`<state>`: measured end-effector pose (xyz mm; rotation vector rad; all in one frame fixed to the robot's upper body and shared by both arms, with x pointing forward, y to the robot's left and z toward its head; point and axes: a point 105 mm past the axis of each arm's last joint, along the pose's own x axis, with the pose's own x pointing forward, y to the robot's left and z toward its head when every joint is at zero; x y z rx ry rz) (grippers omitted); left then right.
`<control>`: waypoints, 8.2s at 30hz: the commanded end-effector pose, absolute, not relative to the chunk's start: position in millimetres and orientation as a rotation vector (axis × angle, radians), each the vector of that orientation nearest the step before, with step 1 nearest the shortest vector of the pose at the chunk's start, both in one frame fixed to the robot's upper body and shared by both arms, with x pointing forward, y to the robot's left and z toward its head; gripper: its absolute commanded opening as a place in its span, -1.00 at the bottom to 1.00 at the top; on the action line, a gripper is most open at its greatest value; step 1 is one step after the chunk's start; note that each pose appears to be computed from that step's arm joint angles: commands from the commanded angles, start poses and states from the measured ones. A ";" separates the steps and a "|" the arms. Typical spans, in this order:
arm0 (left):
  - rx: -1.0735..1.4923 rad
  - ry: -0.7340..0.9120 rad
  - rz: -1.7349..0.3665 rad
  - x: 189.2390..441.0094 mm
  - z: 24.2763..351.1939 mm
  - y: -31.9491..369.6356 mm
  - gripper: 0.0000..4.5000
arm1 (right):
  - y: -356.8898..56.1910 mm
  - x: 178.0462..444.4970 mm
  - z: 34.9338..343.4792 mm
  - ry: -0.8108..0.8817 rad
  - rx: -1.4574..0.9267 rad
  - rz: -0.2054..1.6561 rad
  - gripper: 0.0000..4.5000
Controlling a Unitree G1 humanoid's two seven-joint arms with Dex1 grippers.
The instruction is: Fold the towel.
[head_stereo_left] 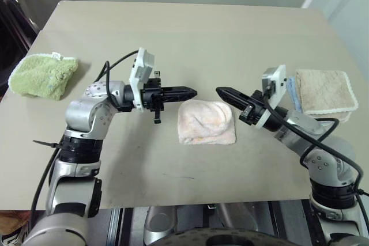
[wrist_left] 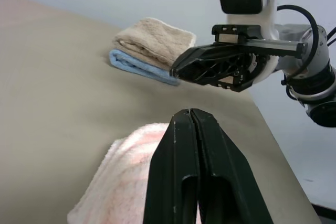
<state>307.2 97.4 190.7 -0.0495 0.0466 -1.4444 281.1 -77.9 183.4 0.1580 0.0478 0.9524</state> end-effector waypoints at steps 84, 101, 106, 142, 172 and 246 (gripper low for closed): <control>-0.881 1.038 -1.086 288.8 103.5 93.0 1.00 | -74.9 281.3 134.2 0.186 -0.062 1.020 0.97; -0.874 1.079 -1.155 277.9 99.4 63.7 0.92 | -79.0 285.6 125.0 0.214 -0.100 0.979 0.99; -0.872 1.069 -1.153 278.1 100.4 64.2 0.29 | -82.0 281.9 135.7 0.185 -0.035 0.991 1.00; -0.698 0.595 -1.125 324.9 221.4 110.1 -0.99 | -130.7 276.1 178.9 0.056 0.200 0.918 1.00; -0.667 -0.115 -0.016 396.5 277.4 368.4 -0.99 | -105.8 287.2 168.2 0.099 0.209 1.046 1.00; -0.698 -0.130 0.165 318.3 186.9 448.7 -0.08 | -106.4 302.0 144.7 0.160 0.045 0.999 1.00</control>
